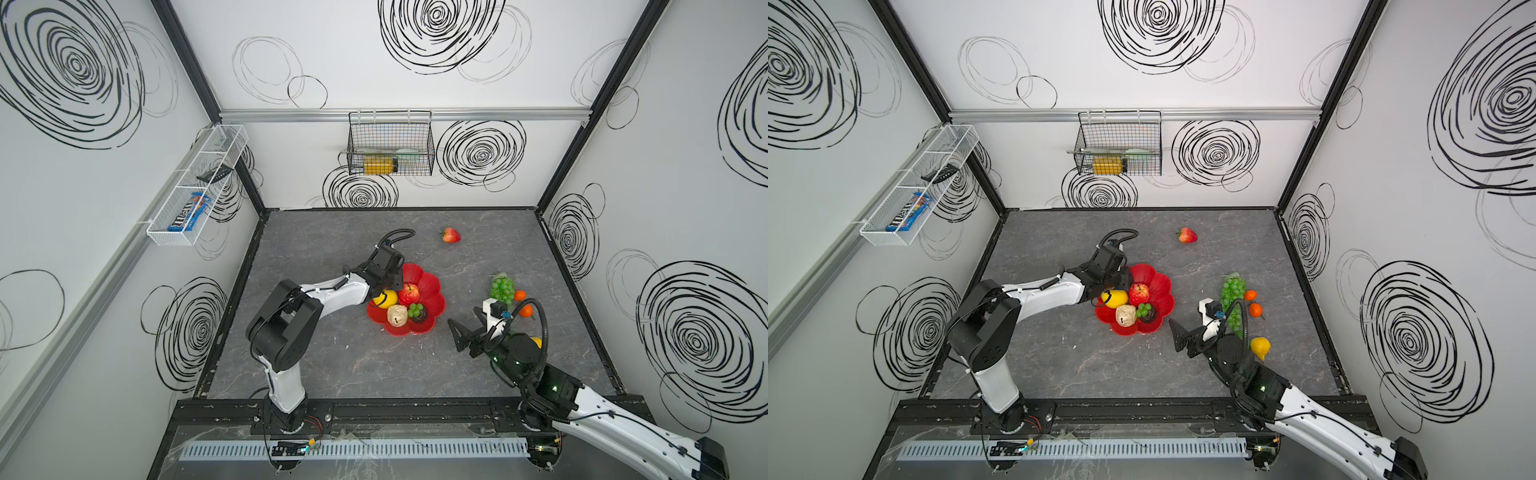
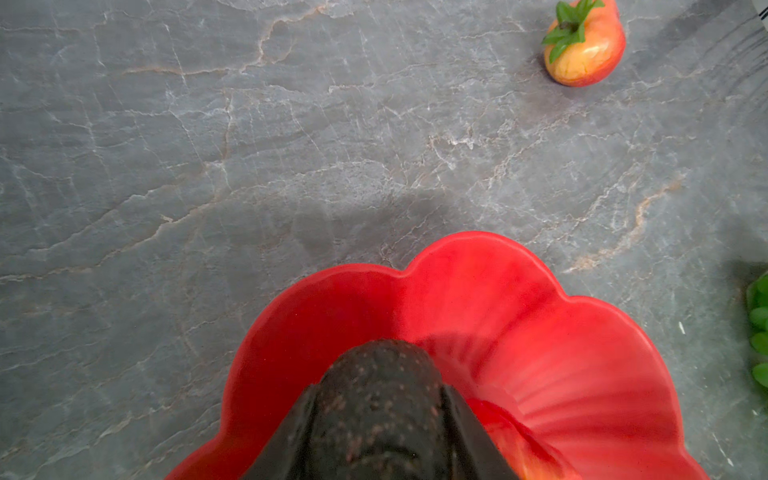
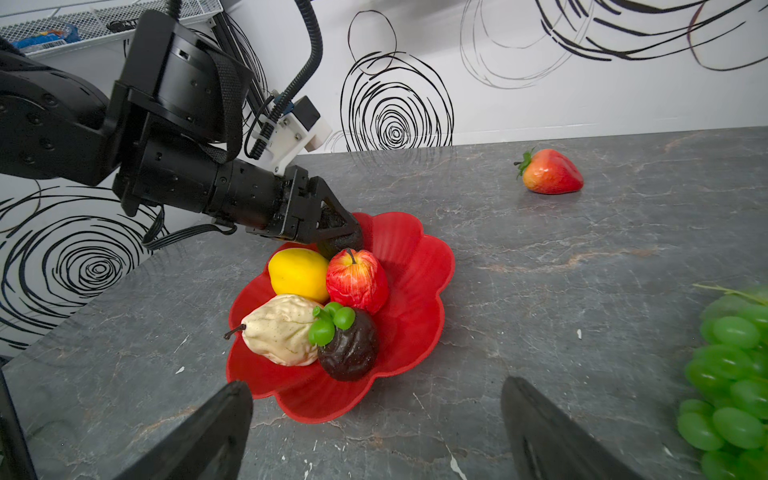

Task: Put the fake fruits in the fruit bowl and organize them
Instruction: 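Lower the avocado into the bowl and open the left gripper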

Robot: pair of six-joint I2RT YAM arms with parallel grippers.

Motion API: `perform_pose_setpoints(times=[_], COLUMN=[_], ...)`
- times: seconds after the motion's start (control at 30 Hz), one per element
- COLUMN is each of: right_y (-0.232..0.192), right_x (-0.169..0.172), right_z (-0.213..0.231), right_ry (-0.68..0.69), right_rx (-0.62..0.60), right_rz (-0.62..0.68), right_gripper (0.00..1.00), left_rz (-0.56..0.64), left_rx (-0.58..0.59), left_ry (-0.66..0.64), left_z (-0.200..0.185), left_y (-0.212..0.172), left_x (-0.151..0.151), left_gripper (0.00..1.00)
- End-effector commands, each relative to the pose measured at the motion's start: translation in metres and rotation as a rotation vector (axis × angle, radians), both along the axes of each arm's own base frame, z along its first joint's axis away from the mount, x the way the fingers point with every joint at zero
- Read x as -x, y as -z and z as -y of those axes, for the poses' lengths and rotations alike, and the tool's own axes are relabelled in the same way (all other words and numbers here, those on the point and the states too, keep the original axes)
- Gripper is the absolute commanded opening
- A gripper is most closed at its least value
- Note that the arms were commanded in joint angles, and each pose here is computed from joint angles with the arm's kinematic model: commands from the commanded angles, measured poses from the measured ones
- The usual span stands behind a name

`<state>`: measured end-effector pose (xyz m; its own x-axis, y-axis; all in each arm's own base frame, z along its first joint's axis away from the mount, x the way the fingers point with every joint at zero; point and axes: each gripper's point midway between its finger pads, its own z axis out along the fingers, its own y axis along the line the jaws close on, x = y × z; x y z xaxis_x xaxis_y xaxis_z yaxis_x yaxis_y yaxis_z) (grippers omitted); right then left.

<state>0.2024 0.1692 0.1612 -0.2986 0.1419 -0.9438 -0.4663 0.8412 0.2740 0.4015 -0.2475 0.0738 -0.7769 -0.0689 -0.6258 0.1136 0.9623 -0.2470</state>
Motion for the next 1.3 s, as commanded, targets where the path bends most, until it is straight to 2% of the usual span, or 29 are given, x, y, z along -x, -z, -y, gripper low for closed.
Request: perform_pose_setpoints(times=[0.0,0.43,1.03,1.27], right_y=[-0.005,-0.003,-0.002,-0.001], right_x=[-0.002,-0.003,-0.003,-0.004], right_z=[0.0,-0.001,-0.002,-0.002], right_ry=[0.008,0.007,0.002,0.007], right_rx=[-0.02,-0.014,-0.01,-0.008], right_rz=[0.012,0.007,0.004,0.002], right_gripper=[0.97,0.97,0.97,0.97], left_rz=[0.023,0.015,0.041,0.076], left_rx=[0.04,0.055,0.07,0.118], left_ry=[-0.023,-0.048,-0.067,-0.003], left_z=[0.003,-0.004,-0.01,-0.003], left_y=[-0.004,0.0,-0.013,-0.034], left_x=[-0.011,-0.01,-0.011,-0.007], left_gripper=[0.45,0.56,0.61,0.69])
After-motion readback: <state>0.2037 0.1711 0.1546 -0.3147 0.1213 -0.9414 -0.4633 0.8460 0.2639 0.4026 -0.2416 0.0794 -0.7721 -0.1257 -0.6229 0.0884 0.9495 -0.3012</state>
